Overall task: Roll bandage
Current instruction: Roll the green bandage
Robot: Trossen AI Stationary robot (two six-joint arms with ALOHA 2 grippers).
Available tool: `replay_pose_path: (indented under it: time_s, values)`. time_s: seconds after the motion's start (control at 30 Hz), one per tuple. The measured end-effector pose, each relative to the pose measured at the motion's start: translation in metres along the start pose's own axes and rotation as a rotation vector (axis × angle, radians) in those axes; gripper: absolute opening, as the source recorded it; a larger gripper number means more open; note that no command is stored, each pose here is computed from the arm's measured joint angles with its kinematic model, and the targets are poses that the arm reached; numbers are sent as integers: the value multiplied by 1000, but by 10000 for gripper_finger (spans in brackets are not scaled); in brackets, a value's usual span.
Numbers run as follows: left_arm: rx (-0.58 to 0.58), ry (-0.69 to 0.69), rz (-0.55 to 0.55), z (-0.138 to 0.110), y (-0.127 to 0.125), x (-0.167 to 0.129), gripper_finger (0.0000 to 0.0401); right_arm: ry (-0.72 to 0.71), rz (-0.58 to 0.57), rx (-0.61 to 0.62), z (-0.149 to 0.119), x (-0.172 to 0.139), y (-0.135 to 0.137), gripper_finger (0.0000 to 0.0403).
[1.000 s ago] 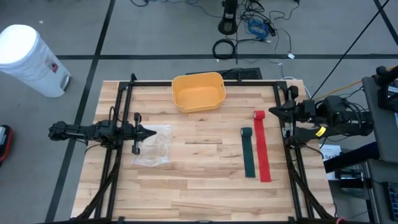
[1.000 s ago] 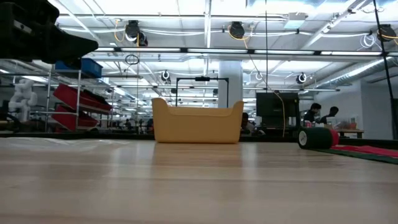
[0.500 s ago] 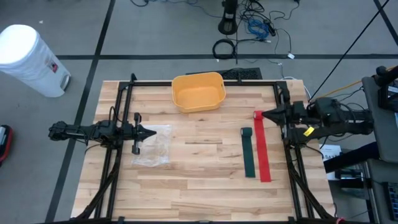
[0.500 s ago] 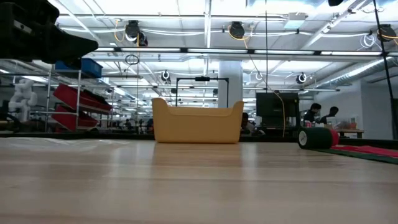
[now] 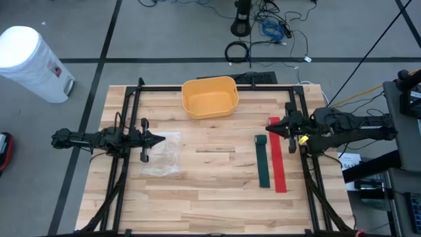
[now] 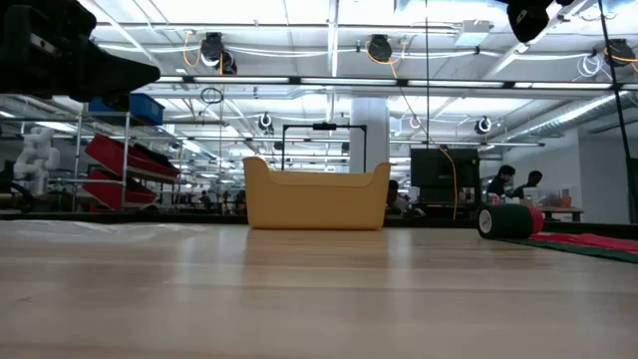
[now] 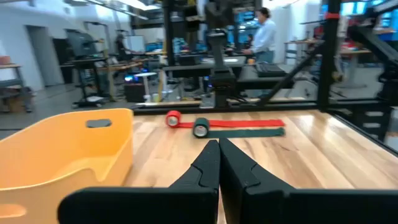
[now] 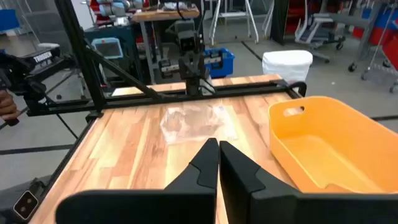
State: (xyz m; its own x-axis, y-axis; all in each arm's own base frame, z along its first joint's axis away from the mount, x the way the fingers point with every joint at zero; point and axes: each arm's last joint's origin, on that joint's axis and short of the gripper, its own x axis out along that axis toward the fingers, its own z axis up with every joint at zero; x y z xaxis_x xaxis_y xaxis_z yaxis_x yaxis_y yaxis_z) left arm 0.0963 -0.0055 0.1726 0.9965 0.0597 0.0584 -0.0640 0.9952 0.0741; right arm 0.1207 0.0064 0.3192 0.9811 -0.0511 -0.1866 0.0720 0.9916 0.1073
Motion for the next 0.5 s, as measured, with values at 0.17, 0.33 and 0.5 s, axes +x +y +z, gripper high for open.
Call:
replay_pose_path:
  time_s: [0.17,0.33,0.5]
  values:
    - [-234,-20,0,2,0,0,0,55,-8,22,-9,11,0,0]
    - [-223,-196,-12,19,2,-2,0,126,-22,49,-27,21,-1,0]
    - [-190,-217,24,38,5,-5,0,145,-27,50,-33,24,-1,0]
